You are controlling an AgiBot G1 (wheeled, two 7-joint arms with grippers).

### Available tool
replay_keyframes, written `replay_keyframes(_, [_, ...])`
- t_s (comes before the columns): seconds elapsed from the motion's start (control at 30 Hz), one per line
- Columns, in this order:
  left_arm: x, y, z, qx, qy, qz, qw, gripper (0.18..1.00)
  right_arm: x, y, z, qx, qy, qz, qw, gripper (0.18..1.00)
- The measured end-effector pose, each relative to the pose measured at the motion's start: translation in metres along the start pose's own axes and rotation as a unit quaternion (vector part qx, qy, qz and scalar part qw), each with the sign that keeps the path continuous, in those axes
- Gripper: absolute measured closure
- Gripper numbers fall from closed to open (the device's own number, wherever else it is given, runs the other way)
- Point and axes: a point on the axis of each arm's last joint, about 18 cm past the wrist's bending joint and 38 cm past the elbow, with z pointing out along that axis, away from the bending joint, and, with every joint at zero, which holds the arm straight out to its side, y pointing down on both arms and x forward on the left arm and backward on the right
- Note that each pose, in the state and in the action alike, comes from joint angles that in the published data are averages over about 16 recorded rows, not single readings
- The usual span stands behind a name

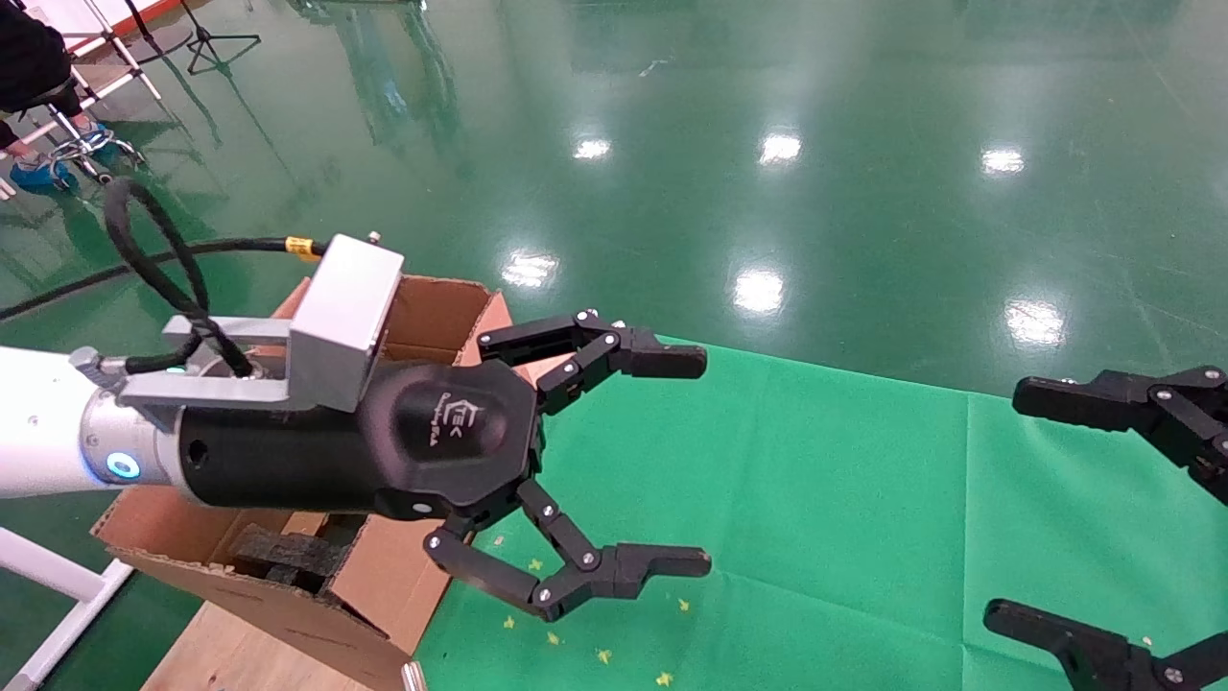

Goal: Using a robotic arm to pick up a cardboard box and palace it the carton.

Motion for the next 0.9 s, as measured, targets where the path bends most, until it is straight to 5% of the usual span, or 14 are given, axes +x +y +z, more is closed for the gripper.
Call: replay_keyframes(0.9, [-0.0005, 0.0002, -0.0002, -0.001, -0.001, -0.001, 1.0000, 0.183, 0.0000, 0.0000, 0.0000, 0.000, 0.000, 0.000, 1.000, 0.178])
